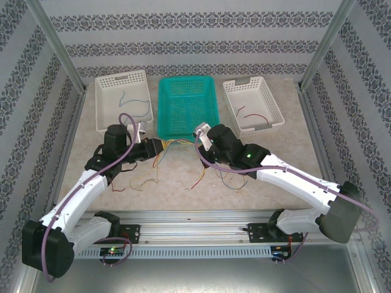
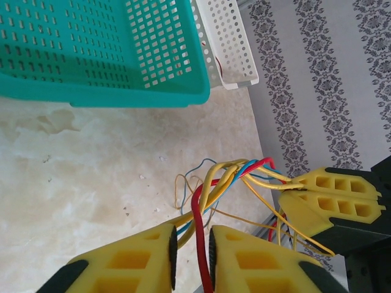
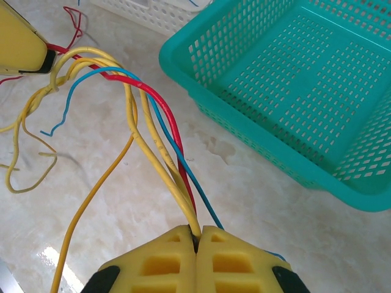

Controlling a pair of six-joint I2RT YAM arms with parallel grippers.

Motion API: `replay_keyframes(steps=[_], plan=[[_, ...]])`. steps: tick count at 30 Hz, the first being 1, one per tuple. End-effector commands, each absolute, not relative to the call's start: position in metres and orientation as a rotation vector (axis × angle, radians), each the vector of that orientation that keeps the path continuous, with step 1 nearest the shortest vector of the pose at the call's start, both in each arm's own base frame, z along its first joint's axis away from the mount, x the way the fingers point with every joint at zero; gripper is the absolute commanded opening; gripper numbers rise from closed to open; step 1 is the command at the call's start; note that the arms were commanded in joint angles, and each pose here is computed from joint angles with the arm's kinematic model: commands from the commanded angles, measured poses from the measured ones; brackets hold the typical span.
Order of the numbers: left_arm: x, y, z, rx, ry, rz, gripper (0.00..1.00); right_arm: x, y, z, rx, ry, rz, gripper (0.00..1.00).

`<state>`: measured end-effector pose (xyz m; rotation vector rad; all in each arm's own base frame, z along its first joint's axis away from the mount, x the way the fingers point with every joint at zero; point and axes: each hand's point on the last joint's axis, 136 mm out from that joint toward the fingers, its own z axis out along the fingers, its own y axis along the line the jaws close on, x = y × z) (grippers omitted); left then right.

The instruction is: Untangle the cables

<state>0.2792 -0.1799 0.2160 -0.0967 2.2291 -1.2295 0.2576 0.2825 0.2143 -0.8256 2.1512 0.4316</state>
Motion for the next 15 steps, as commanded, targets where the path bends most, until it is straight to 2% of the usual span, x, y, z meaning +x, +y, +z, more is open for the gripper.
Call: replay_keyframes(steps=[1,4,8,11,13,15], plan=[[0.28,-0.186,0.228,-0.039,2.174,-1.257,0.15,0.26,0.285,0.219,-0.81,2.125,0.461,0.0],[0.278,-0.186,0.229,-0.031,2.171,-1.261,0.01,0.261,0.285,0.216,-0.805,2.134,0.454,0.0],[0.277,-0.186,0.23,-0.029,2.163,-1.268,0.0,0.263,0.284,0.217,-0.784,2.14,0.445,0.0],[0.278,-0.182,0.229,-0.064,2.158,-1.244,0.0,0.261,0.281,0.225,-0.75,2.13,0.491,0.29],[0.28,-0.181,0.228,-0.097,2.151,-1.25,0.0,0.258,0.281,0.232,-0.726,2.107,0.568,0.42],[0.282,-0.182,0.227,-0.139,2.142,-1.281,0.0,0.253,0.281,0.241,-0.701,2.082,0.656,0.5]])
